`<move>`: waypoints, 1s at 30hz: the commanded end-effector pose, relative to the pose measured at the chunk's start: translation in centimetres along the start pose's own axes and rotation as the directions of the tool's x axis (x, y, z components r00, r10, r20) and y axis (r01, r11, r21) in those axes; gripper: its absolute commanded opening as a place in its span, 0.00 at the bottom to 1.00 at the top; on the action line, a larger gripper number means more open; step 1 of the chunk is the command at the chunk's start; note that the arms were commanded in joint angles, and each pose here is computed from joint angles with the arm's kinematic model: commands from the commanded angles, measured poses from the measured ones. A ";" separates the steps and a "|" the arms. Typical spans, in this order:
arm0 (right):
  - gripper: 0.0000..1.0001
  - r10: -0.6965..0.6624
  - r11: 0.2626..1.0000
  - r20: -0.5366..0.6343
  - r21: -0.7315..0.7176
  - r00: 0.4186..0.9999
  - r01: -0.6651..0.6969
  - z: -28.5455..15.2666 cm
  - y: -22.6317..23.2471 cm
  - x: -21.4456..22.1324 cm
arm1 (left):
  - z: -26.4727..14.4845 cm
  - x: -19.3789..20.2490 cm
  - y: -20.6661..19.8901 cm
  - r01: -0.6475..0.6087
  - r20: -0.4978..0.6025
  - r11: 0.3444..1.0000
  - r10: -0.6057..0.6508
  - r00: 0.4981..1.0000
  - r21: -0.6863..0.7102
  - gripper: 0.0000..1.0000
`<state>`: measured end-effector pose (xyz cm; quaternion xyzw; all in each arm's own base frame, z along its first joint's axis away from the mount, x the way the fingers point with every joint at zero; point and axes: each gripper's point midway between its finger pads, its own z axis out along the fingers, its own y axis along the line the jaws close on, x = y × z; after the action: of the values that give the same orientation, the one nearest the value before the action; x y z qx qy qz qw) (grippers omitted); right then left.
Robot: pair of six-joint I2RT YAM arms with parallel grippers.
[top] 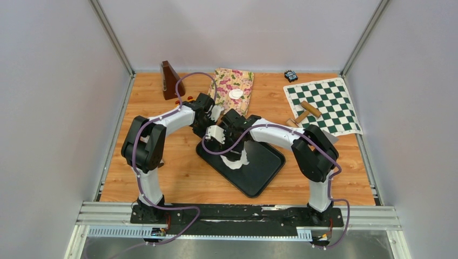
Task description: Roll out the dumpling wrappers from the dough
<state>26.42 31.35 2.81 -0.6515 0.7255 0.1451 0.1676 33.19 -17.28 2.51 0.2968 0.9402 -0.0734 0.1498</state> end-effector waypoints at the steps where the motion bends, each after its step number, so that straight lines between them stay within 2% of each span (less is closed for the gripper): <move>1: 0.46 0.082 0.982 -0.382 -0.124 0.921 -0.139 1.8 4.1 11.3 | -2.9 -2.6 2.3 0.019 0.115 0.993 -0.005 0.993 -0.119 0.00; 13: 0.48 0.041 0.971 -0.482 -0.187 0.875 -0.149 1.1 4.9 12.6 | -3.1 -2.6 2.3 0.017 0.119 0.993 -0.003 0.993 -0.120 0.00; 30: 0.50 -0.061 0.935 -0.516 -0.329 0.855 -0.132 0.3 8.4 12.9 | -3.2 -2.8 2.3 0.019 0.122 0.993 -0.005 0.993 -0.120 0.00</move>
<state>25.80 30.93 2.48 -0.6836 0.7071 0.1344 0.1214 33.20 -17.28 2.53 0.2971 0.9402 -0.0725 0.1501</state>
